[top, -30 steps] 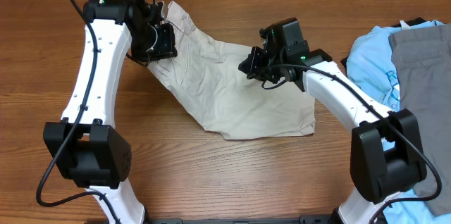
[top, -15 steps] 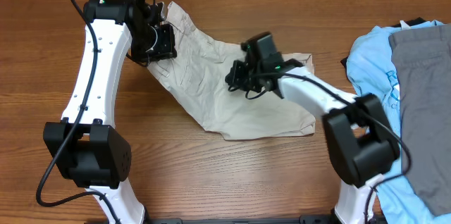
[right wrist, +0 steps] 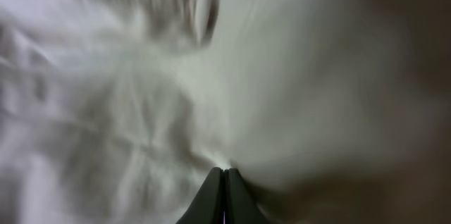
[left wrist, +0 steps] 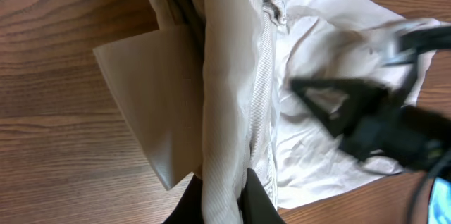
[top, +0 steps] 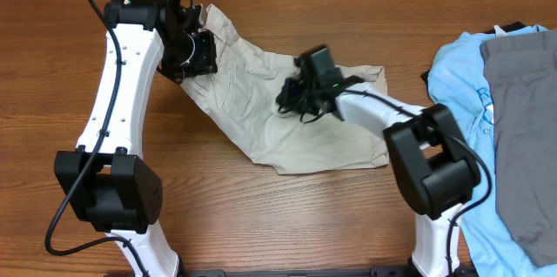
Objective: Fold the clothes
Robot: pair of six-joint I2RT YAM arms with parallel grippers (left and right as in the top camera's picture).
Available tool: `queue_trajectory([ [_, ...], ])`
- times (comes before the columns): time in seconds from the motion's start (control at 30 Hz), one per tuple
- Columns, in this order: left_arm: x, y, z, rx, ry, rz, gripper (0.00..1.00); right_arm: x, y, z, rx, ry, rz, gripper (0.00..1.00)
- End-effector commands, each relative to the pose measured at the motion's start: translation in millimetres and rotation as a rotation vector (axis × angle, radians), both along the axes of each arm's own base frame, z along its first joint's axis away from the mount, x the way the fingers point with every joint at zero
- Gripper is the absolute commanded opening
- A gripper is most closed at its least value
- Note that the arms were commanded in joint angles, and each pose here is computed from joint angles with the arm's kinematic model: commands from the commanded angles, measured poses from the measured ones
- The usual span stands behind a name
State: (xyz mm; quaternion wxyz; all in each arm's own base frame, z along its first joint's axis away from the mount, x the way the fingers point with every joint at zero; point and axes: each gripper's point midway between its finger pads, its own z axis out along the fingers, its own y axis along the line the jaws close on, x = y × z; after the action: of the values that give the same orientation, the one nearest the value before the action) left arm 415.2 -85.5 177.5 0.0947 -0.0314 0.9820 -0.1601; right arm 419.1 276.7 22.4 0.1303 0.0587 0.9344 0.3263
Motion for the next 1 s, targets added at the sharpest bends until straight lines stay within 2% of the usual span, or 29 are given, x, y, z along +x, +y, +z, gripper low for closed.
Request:
queue_trajectory([
  [0.0,0,-5,27,-0.012,-0.069,-0.008,0.04,31,-15,48,0.048,-0.100,-0.065,0.04],
  [0.23,1,-2,26,0.011,-0.072,-0.005,0.04,35,-5,37,0.057,-0.114,-0.065,0.04],
  [0.5,-1,-10,26,0.009,-0.073,-0.023,0.04,39,8,-1,-0.005,-0.128,-0.089,0.04],
  [0.7,-1,-16,36,0.008,-0.089,-0.036,0.04,27,44,-14,0.082,-0.133,0.008,0.04],
  [0.8,-2,-13,42,0.044,-0.095,-0.023,0.04,25,50,7,0.134,-0.137,0.042,0.07],
  [0.97,-1,-11,52,0.080,-0.116,-0.016,0.04,38,19,88,0.155,-0.248,0.036,0.15],
])
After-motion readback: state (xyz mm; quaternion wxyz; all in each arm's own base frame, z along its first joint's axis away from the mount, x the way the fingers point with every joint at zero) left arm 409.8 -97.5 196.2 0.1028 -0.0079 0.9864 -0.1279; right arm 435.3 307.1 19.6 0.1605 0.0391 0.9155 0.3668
